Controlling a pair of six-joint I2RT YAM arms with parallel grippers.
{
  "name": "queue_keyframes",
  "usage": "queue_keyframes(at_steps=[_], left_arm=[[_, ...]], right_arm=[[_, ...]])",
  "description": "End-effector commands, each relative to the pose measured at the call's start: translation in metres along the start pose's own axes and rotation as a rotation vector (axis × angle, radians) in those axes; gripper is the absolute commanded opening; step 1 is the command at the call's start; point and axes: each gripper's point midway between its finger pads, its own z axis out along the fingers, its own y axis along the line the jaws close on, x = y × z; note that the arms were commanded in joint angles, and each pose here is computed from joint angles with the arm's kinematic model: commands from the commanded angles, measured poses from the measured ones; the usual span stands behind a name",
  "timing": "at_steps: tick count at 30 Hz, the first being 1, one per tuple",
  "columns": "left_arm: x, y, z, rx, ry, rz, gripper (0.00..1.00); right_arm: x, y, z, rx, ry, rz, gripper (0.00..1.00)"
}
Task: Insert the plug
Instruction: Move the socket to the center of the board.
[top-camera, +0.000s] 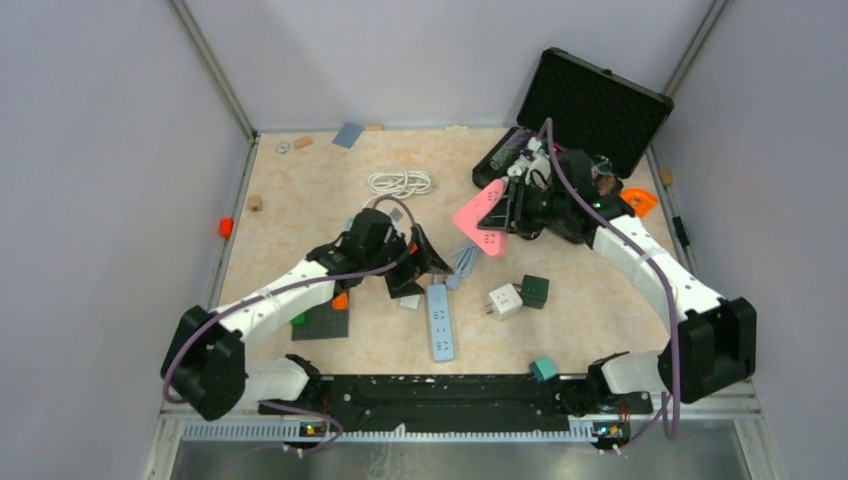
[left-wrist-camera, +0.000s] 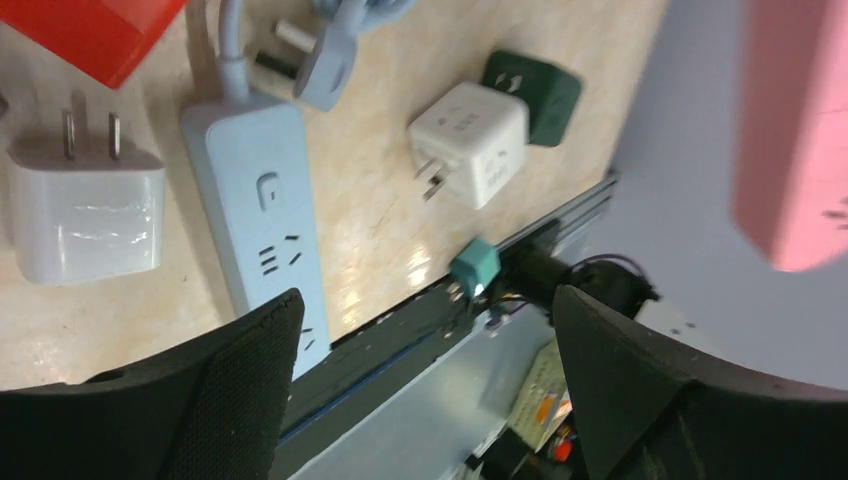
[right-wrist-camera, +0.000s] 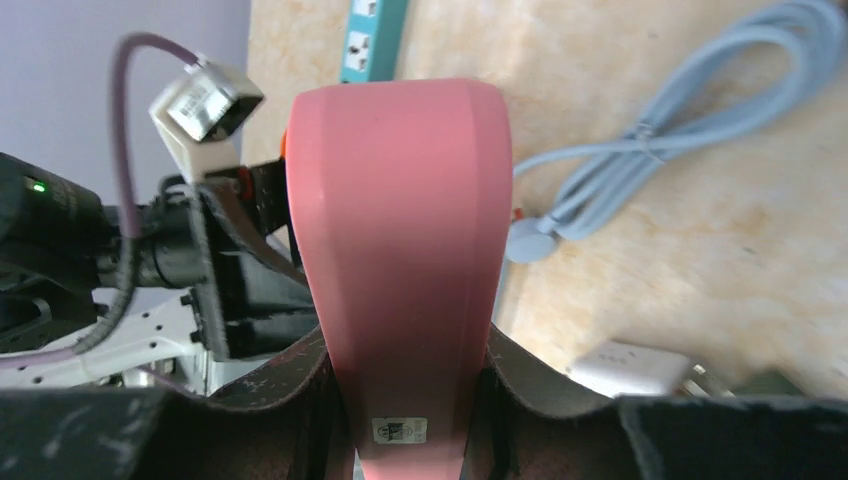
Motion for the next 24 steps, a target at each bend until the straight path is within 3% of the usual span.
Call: queue_keyframes(at_steps=[1, 7, 14, 21, 24], left_arm=[[0.027, 0.025, 0.018, -0.206, 0.128, 0.067, 0.9], [0.042, 0.051, 0.04, -0.481, 0.261, 0.127, 0.77], [0.05, 0.074, 0.048, -0.682, 0.311, 0.202, 0.8], [0.051, 0.092, 0.057, -0.725, 0.326, 0.222, 0.79], [0.052, 0.098, 0.063, -0.718, 0.332, 0.222, 0.7]], right_arm=[[-0.002, -0.017, -0.035, 0.081, -0.077, -0.019, 0.0], [0.003, -0.031, -0.049, 0.154, -0.083, -0.017, 0.0], [0.003, -0.035, -0.05, 0.181, -0.095, 0.01, 0.0], [0.044, -0.045, -0.03, 0.101, 0.098, 0.052, 0.0], [0.07, -0.052, -0.025, 0.102, 0.194, 0.053, 0.0]])
